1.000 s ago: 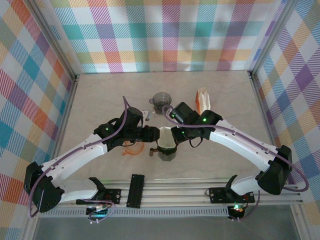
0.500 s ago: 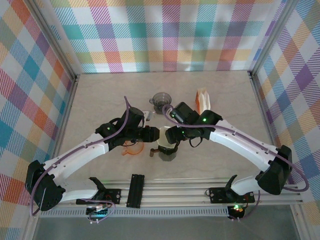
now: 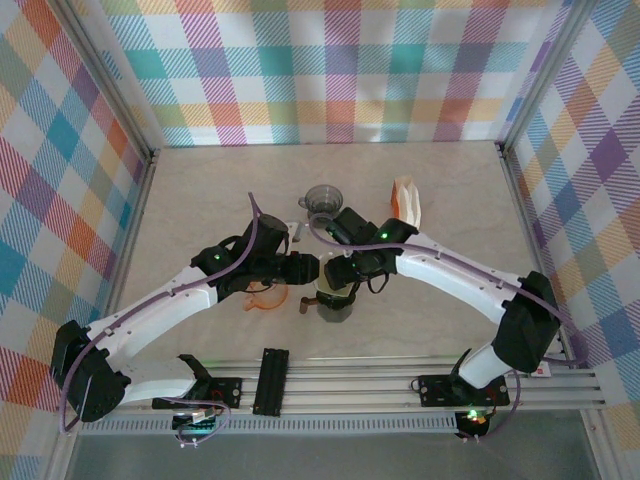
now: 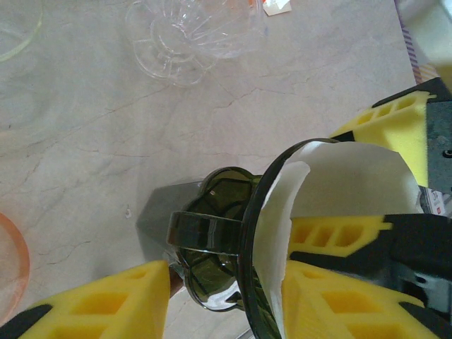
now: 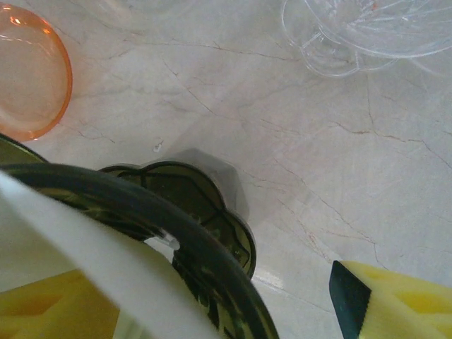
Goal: Place the coffee filter in the dripper
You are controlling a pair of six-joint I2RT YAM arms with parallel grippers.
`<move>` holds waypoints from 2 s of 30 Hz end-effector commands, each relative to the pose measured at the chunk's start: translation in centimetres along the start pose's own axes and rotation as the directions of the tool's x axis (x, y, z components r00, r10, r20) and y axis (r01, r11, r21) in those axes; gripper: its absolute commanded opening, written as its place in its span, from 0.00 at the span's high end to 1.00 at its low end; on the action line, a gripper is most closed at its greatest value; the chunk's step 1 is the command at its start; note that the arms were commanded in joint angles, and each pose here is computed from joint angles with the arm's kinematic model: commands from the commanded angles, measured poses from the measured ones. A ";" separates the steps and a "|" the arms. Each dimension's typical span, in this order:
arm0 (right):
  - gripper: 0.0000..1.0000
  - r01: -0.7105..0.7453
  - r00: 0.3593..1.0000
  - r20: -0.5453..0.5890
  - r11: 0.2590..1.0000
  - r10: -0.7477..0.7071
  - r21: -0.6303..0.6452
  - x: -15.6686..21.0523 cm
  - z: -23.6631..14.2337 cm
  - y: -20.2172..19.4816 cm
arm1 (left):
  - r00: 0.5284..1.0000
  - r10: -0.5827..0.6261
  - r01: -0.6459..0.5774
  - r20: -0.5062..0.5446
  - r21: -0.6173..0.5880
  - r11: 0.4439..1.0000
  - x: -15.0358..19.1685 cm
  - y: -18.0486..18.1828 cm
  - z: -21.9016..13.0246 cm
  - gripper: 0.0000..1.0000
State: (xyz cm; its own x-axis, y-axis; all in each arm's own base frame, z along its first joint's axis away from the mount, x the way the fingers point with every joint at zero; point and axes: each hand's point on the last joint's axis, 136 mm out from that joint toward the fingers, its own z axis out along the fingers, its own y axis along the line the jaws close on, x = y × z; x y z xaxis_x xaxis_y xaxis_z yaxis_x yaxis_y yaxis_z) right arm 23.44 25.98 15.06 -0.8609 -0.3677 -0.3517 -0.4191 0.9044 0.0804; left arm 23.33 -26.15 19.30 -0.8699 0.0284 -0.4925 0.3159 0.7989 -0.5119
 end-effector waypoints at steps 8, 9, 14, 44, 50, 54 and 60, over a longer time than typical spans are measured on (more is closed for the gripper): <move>0.24 -0.027 0.999 -0.043 0.999 0.028 0.031 0.8 3.0 -0.5 | 1.000 -0.007 0.008 -0.010 0.008 1.000 0.3 -0.3 0.1 0.55; 0.24 -0.028 0.998 -0.050 0.999 0.030 0.032 1.0 3.3 -0.5 | 1.000 -0.008 0.008 -0.005 0.015 1.000 0.2 -0.5 0.1 0.54; 0.25 -0.032 0.998 -0.061 0.999 0.035 0.040 1.4 3.9 -0.7 | 0.999 -0.013 0.012 0.029 0.043 0.999 -0.4 -1.0 -0.4 0.47; 0.24 -0.061 0.998 0.016 0.998 0.061 0.001 0.3 0.7 -0.5 | 0.998 -0.037 0.036 -0.046 -0.018 0.999 1.1 0.5 1.6 0.52; 0.23 -0.071 0.997 0.020 0.997 0.070 0.011 0.6 0.6 -0.8 | 0.998 -0.036 0.035 -0.046 -0.021 0.999 1.2 0.6 1.5 0.52; 0.23 -0.066 0.998 -0.015 0.997 0.067 0.039 1.3 1.8 -1.1 | 0.998 -0.040 0.039 -0.044 -0.022 0.999 1.3 0.7 1.4 0.53; 0.23 -0.060 0.997 -0.047 0.997 0.063 0.057 1.9 3.2 -1.3 | 0.998 -0.045 0.044 -0.048 -0.023 0.999 1.4 0.8 1.5 0.53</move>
State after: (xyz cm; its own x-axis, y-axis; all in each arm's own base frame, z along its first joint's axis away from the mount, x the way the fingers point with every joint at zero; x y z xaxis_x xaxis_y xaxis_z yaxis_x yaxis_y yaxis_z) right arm 23.32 25.34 12.43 -0.8854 -0.3273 -0.3299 -0.3692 0.9266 0.0715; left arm 23.47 -26.60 17.56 -0.8944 0.0179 -0.4469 0.2771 0.8065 -0.5223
